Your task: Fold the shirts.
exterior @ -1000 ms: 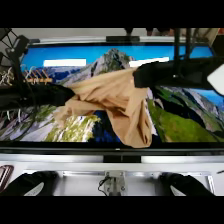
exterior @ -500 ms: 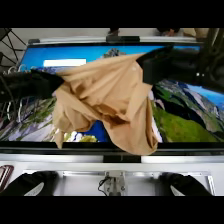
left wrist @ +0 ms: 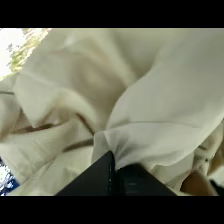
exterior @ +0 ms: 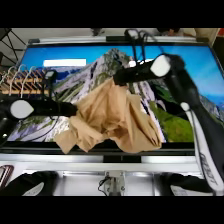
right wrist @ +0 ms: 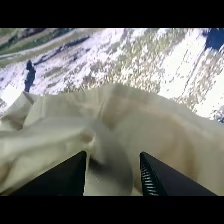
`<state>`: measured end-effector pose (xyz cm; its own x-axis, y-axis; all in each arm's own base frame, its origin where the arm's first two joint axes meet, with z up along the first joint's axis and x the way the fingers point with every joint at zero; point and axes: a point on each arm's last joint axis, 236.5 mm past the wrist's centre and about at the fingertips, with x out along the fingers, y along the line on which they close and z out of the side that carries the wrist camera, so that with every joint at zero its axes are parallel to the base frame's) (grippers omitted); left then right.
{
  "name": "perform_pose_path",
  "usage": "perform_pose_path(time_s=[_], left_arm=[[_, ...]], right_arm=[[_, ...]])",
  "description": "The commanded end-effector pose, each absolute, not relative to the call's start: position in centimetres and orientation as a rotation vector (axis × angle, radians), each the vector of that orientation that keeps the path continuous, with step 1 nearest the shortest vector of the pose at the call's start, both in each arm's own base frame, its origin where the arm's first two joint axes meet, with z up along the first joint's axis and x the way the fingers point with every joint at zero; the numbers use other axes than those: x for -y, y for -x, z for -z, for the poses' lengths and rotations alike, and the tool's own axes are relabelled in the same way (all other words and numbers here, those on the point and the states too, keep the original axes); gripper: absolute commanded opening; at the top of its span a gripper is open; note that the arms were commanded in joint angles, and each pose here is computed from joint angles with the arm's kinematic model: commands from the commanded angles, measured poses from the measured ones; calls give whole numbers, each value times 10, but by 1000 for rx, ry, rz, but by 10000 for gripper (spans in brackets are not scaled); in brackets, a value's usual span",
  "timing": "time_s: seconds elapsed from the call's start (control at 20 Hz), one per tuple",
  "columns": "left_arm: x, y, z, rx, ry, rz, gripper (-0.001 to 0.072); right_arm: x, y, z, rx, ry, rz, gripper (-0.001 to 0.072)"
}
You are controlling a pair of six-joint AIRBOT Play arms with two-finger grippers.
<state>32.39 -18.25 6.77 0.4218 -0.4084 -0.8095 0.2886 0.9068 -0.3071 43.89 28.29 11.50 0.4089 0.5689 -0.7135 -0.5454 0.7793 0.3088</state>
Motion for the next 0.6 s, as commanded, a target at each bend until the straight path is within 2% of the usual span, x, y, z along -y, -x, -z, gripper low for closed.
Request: perform_pose_path(time_s=[0.0, 0.15, 0.25, 0.3, 0.4, 0.55], left_arm=[[189, -332, -37, -1080, 166, 422, 50], [189, -336, -29, -1083, 140, 428, 50], [190, -340, -29, -1071, 143, 426, 50], [190, -341, -30, -1066, 145, 425, 50], [190, -341, -30, -1066, 145, 425, 50], [189, -336, -28, -1086, 140, 427, 50]], right_arm=[[-297, -438, -52, -1075, -90, -720, 461], [-265, -434, -75, -1093, -24, -611, 462], [-248, -408, -88, -1159, 51, -556, 489], [-245, -394, -84, -1204, 106, -552, 622], [-254, -367, -60, -1295, 208, -562, 635], [-276, -341, -1, -1431, 274, -596, 635]])
